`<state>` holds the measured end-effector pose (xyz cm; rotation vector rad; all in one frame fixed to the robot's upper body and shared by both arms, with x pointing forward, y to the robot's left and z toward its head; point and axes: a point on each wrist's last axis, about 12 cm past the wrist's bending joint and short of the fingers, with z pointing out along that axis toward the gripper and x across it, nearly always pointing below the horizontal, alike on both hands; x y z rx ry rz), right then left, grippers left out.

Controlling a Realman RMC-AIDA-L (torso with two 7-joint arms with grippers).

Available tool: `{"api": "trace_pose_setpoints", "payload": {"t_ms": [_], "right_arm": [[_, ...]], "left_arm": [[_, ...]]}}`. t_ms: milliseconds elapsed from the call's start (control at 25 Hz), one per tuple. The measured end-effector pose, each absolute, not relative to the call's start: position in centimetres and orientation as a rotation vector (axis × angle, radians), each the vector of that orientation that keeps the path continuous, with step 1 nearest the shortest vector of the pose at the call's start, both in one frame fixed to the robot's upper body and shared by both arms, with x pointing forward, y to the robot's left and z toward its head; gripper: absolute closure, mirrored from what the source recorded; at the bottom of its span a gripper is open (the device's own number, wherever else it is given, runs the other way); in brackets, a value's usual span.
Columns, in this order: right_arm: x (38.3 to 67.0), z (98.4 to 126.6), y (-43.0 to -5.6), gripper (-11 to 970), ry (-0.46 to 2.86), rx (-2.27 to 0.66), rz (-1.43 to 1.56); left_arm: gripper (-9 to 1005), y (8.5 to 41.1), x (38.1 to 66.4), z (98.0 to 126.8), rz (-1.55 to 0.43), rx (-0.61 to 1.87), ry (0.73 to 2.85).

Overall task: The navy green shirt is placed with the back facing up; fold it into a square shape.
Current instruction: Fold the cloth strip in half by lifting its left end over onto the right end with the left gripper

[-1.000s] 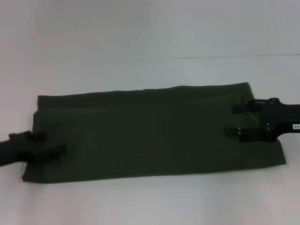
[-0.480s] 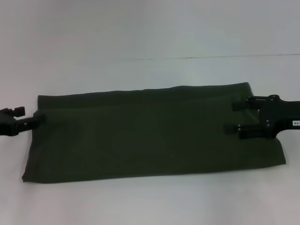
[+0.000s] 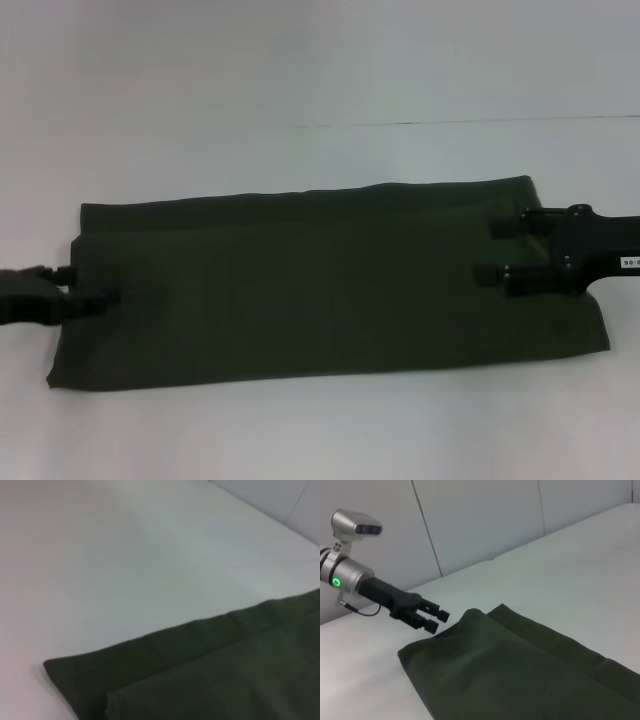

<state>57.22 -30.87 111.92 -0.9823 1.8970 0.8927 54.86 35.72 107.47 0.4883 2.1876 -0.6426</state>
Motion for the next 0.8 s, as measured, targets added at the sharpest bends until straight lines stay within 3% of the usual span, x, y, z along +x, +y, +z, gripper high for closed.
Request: {"api": "trace_pose_setpoints", "payload": {"t_ms": [800], "right_arm": [[57.4,111.7,-30.5,89,1.908,-0.960,0.896]], "left_arm": [[149,34.3,54.6,104.6,-0.530,0.560,2.239]]}}
